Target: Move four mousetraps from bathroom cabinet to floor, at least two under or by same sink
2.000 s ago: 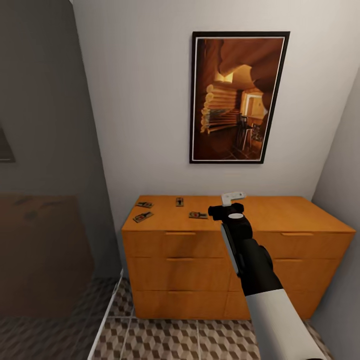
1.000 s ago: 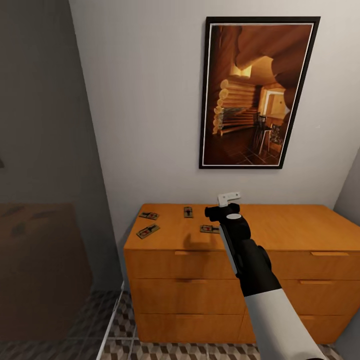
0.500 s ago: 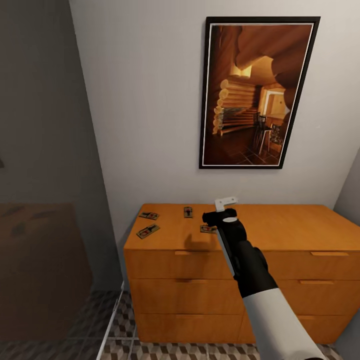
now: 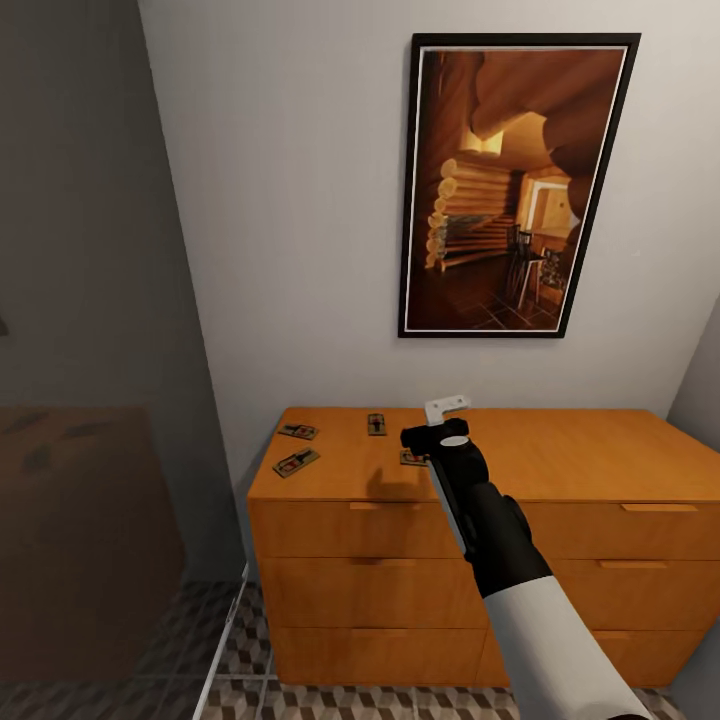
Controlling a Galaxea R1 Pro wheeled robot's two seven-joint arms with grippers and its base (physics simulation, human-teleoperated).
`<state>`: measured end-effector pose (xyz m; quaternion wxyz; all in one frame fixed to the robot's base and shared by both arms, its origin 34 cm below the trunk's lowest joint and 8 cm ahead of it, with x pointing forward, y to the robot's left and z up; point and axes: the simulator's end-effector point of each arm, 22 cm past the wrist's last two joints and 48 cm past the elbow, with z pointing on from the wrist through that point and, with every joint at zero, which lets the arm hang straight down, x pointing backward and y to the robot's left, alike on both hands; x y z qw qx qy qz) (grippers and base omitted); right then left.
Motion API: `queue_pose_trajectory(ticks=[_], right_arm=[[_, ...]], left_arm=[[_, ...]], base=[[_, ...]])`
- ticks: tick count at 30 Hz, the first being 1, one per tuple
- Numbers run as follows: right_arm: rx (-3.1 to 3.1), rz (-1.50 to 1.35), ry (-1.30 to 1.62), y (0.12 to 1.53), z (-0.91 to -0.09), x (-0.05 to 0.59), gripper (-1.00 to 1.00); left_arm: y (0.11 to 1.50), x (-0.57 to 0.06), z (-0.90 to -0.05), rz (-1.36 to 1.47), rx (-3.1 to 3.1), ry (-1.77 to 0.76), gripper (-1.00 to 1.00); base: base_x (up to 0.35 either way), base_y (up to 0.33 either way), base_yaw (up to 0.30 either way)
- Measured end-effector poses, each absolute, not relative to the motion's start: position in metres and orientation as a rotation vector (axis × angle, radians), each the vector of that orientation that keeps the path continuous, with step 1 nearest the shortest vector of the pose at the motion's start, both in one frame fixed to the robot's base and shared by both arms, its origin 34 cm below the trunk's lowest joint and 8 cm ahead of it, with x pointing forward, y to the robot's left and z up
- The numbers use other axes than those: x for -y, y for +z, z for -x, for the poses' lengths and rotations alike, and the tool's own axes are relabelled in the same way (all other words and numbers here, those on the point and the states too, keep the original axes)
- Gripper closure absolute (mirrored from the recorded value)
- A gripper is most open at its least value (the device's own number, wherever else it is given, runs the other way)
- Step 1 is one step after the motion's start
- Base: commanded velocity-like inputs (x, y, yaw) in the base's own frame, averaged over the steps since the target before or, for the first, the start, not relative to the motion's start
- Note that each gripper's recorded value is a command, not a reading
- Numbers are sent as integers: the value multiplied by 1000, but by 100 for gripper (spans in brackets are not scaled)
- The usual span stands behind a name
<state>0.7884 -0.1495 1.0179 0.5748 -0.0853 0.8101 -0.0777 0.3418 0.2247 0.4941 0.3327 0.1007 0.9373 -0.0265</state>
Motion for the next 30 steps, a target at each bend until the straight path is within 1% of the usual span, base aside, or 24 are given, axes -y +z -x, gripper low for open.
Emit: queue_pose_trajectory(ticks=[5, 17, 30], right_arm=[[-1887, 197, -166, 1023, -788, 147, -100], [-1874, 176, -20, 1031, -786, 127, -100], [-1867, 175, -1, 1033, -786, 124, -100]], left_arm=[[494, -225, -342, -263, -2449, -70, -100], [493, -225, -341, -264, -2452, -70, -100], [494, -225, -341, -264, -2452, -70, -100]], base=[[0, 0, 0], [0, 0, 0], [1, 0, 0]])
